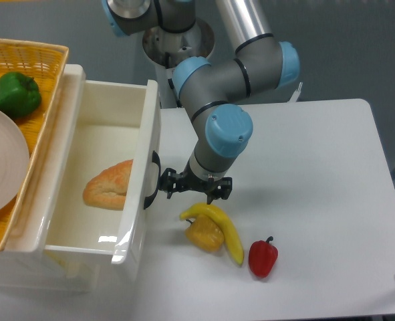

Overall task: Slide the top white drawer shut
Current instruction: 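Push the drawer front with the gripper, sliding the drawer inward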

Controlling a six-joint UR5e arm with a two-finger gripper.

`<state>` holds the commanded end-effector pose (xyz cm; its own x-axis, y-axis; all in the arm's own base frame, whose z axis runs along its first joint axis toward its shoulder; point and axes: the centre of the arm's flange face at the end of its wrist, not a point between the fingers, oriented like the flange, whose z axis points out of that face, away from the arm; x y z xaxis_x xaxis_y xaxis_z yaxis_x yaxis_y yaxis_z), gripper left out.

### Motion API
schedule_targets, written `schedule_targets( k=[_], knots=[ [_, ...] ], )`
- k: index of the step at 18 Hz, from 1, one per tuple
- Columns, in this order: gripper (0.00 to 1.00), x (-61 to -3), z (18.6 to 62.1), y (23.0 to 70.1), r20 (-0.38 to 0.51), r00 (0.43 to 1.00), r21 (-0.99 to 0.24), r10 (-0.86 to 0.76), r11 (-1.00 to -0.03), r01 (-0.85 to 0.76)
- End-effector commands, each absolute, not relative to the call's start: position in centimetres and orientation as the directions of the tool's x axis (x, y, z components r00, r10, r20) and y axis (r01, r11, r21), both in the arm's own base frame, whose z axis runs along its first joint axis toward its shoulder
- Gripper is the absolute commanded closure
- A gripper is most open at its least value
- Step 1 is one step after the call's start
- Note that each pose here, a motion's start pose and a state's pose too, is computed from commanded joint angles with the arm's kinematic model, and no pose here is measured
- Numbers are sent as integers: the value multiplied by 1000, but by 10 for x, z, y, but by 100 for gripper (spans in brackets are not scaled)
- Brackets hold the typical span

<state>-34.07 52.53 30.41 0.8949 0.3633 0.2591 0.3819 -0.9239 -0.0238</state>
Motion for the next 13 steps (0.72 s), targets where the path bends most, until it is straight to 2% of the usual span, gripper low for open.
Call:
schedule_targets(
  k=[13],
  knots=[
    [0, -312, 313, 540, 253, 915, -38, 315, -942, 334]
  ],
)
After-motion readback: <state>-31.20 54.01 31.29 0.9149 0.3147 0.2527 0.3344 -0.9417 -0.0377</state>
